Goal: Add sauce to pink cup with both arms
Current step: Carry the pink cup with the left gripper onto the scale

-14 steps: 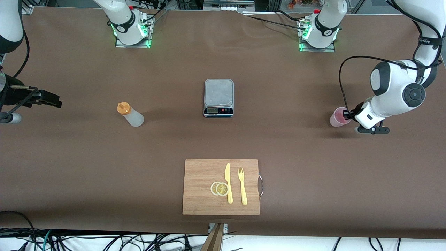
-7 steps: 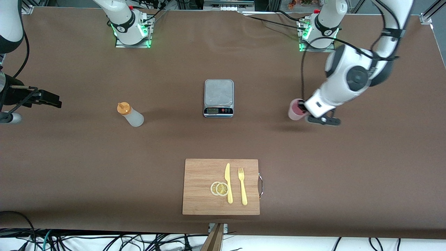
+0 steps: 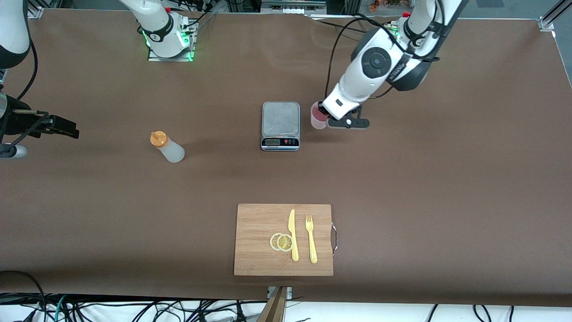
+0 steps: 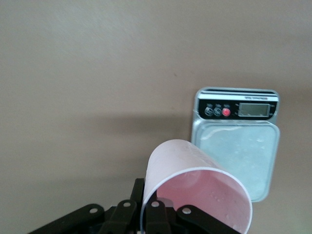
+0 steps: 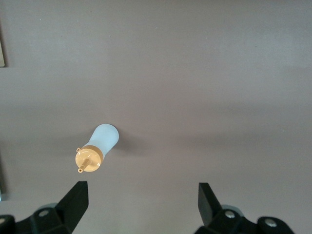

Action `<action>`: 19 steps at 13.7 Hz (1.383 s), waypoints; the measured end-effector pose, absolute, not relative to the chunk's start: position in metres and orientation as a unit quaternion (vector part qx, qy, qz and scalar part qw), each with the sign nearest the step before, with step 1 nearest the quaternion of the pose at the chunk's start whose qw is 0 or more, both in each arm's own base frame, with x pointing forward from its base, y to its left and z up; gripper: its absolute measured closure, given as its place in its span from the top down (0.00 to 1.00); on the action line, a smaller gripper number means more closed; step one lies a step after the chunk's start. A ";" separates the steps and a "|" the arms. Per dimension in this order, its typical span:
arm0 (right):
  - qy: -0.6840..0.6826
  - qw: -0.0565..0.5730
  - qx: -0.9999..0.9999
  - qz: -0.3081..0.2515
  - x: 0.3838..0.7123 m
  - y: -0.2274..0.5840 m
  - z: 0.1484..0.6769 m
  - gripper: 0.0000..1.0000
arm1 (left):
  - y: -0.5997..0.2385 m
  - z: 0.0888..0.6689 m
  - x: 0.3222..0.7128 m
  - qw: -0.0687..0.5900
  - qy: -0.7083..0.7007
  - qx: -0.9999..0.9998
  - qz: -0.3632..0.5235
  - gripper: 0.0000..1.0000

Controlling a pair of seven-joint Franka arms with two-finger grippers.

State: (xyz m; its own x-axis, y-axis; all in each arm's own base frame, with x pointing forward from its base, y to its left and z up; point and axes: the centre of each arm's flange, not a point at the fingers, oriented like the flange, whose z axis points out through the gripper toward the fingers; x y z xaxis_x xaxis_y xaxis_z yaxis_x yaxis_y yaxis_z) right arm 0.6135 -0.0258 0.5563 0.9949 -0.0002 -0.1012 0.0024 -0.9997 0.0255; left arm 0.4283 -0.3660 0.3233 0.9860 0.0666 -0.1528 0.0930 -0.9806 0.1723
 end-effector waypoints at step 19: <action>0.016 0.012 0.998 -0.063 0.622 -0.030 0.535 1.00 | -0.470 0.255 0.397 0.088 0.091 0.988 -0.086 0.04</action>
